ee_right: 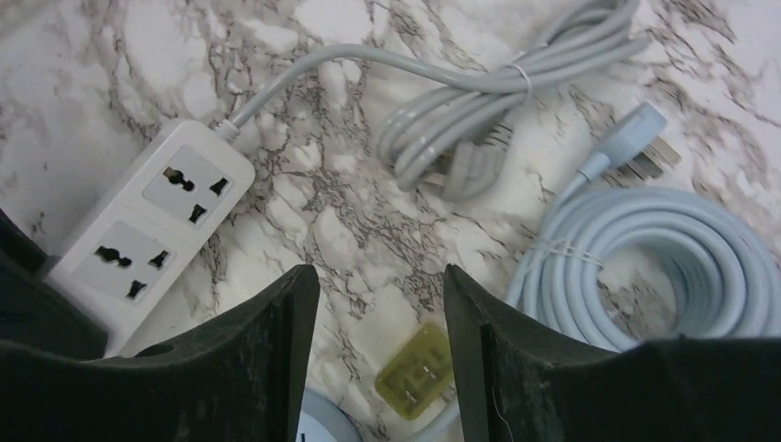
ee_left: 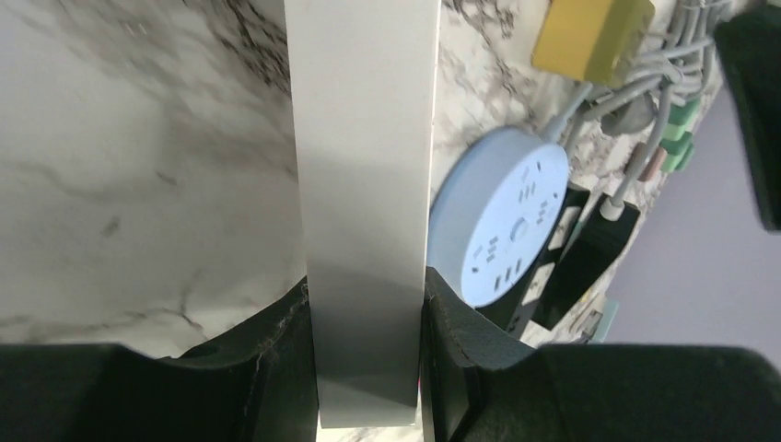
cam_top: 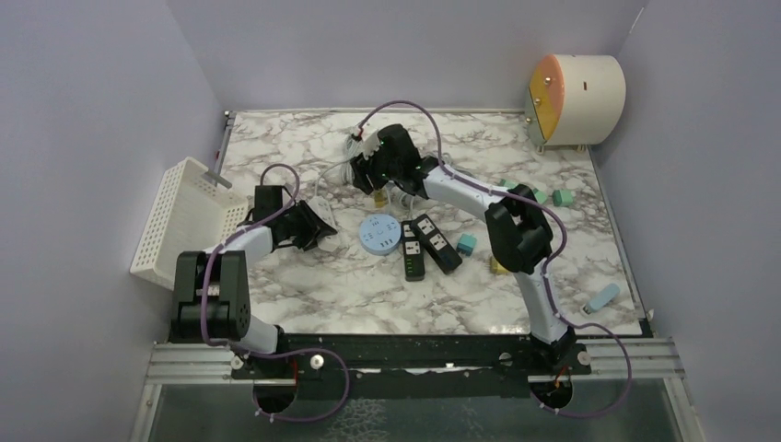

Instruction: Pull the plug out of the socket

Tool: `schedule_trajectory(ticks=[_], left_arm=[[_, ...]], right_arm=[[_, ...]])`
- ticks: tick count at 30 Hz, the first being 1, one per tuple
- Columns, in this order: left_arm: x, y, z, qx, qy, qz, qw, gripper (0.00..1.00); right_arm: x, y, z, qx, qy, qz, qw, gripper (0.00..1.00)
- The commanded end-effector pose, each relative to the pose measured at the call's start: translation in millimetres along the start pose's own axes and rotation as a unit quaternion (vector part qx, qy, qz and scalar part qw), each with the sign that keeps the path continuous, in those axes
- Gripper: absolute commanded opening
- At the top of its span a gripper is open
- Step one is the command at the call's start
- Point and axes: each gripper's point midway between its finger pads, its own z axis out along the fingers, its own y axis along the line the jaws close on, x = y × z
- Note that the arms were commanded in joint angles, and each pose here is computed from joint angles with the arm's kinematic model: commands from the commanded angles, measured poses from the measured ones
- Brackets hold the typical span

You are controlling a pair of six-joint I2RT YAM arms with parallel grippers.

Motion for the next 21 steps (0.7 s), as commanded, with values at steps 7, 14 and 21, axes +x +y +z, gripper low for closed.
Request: schedule_trajectory(ticks=[7, 14, 21], left_arm=[[-54.4, -10.4, 13.8, 0.008, -0.036, 0.040, 0.999, 0.00], [-46.6, -0.5, 13.2, -0.002, -0.031, 0.046, 0.998, 0.00], [-42.7, 11.6, 18.1, -0.012, -0.015, 0.054, 0.998, 0.02]], right_arm=[[-4.3, -22.4, -58.6, 0.132, 0.103, 0.159, 0.973, 0.59], [31.4, -1.0, -47.1, 0.105, 0.198, 0.179, 0.958, 0.80], [55.0, 11.7, -33.1, 0.089, 0.226, 0.190, 0.951, 0.81]])
